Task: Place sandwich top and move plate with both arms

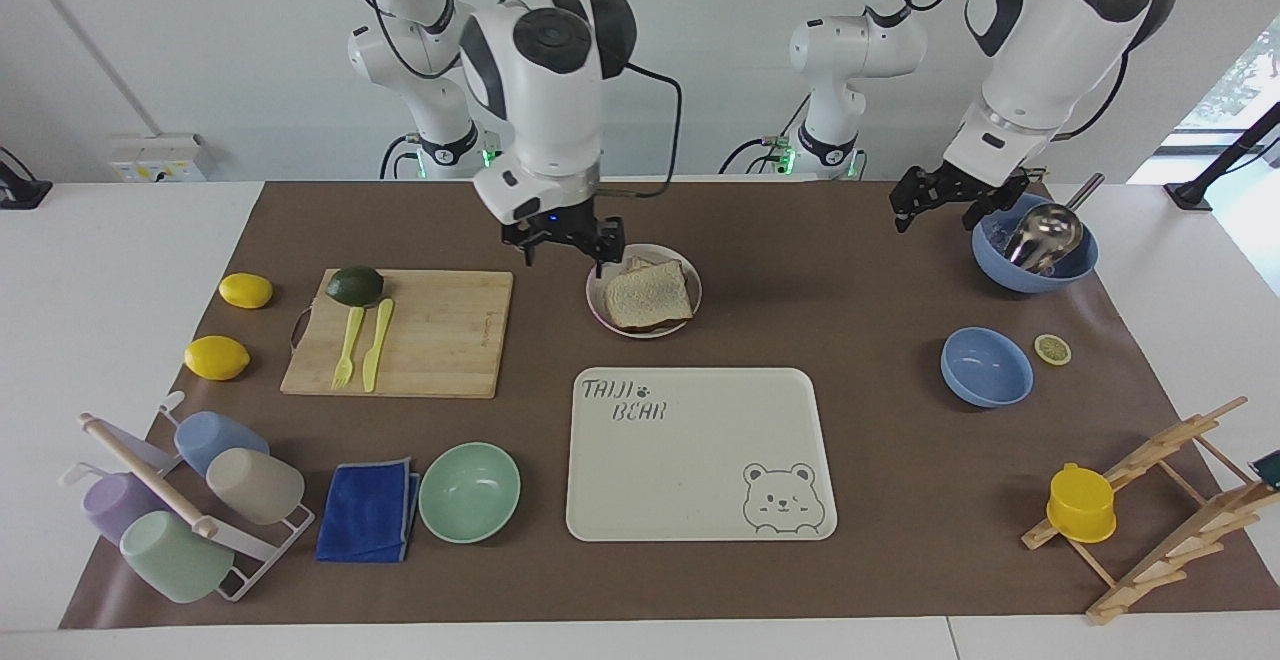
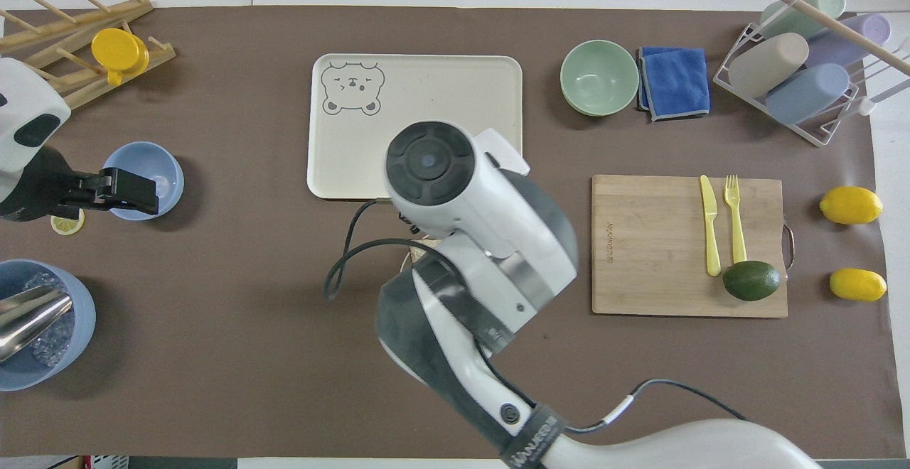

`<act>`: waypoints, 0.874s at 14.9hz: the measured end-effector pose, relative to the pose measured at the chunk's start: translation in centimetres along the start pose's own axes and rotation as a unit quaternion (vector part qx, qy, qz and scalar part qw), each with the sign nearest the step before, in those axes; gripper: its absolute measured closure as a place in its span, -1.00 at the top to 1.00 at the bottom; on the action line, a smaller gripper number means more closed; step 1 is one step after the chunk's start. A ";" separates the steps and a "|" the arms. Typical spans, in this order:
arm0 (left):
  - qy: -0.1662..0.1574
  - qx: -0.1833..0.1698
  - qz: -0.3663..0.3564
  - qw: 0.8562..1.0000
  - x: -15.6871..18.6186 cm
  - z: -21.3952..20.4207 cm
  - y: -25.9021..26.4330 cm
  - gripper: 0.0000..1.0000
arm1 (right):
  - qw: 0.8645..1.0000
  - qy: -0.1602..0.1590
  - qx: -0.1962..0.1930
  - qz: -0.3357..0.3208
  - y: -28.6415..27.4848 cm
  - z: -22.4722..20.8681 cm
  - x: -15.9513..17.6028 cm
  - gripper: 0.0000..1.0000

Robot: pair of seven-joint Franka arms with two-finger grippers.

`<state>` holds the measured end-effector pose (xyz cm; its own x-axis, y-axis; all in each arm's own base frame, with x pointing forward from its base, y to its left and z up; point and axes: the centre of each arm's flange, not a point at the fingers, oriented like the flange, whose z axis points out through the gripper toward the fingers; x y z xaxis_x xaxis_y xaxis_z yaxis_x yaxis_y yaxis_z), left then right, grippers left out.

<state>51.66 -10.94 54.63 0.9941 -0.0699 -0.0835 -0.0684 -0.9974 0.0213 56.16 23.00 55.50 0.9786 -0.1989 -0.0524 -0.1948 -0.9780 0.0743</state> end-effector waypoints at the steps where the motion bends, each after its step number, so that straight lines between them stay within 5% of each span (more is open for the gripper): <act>1: -0.003 -0.006 0.002 1.000 -0.4 1.6 1.7 1.00 | 1.000 -0.005 -0.002 -0.008 3.1 -1.4 0.4 1.00; 6: -0.001 -0.026 0.017 1.000 -4.9 11.0 12.0 1.00 | 0.998 -0.026 0.000 -0.051 15.8 -1.2 3.7 1.00; 9: -0.001 -0.047 0.032 0.998 -7.0 16.4 15.8 0.95 | 0.997 -0.045 -0.002 -0.057 18.3 3.3 3.6 1.00; 13: 0.011 -0.073 0.023 0.997 -6.6 19.1 17.5 0.63 | 0.997 -0.043 0.000 -0.070 19.5 3.5 3.5 1.00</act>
<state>42.29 -28.19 36.57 0.9917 -0.1145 -0.0578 -0.1034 -0.9802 0.1689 55.54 3.06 53.25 0.9869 -0.0645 -0.1477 -0.0560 -0.9966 0.0609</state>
